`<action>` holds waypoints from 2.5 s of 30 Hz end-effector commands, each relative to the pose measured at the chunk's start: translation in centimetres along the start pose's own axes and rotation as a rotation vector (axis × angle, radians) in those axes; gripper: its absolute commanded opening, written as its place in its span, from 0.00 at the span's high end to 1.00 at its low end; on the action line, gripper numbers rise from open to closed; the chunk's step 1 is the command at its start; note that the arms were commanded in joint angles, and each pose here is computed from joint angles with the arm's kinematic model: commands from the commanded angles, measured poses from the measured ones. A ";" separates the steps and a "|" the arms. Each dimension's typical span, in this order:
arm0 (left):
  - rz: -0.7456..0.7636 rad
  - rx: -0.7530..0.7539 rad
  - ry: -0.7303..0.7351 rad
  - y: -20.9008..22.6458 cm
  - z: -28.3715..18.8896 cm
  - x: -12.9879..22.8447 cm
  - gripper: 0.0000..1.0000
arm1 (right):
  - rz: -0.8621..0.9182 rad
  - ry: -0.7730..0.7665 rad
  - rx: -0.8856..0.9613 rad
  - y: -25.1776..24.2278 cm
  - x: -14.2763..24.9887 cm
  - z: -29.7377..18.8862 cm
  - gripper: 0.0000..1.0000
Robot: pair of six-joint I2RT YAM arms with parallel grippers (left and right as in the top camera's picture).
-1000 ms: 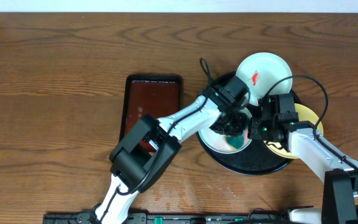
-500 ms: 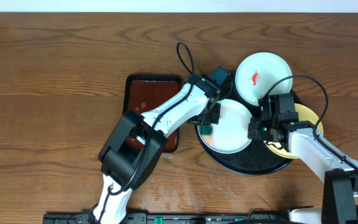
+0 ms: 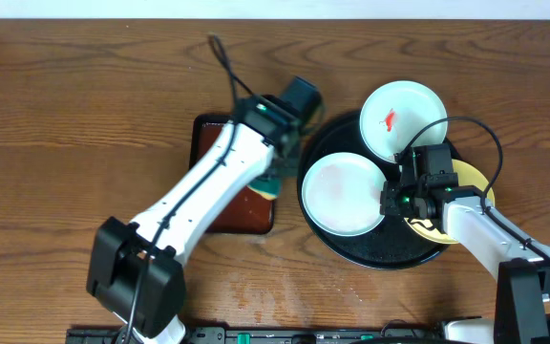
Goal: Clean dirty plates on tray and stack at the side
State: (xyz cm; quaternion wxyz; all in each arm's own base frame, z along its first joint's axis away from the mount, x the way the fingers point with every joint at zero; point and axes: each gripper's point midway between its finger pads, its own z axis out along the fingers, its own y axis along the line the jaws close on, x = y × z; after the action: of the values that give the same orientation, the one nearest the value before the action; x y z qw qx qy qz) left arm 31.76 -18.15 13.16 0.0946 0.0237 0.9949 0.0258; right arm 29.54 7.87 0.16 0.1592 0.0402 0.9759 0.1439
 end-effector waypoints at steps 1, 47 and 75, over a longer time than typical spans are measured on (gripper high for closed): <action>-0.036 -0.086 0.029 3.4 2.3 -0.2 0.92 | -0.004 0.026 0.013 -0.3 0.9 0.6 0.99; -0.224 0.261 -0.310 7.6 -9.8 1.3 0.15 | -0.800 -0.886 0.879 10.4 -4.6 -23.5 0.99; -0.224 0.261 -0.310 7.6 -9.8 1.3 0.14 | -0.783 -0.963 0.888 12.1 -4.2 -25.4 0.99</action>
State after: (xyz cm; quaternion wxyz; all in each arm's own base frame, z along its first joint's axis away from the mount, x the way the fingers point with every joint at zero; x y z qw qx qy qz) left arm 28.71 -11.04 22.36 0.2381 -0.0710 0.9616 -0.1164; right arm 25.88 12.25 27.02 0.5593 -0.2215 0.7043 -0.3769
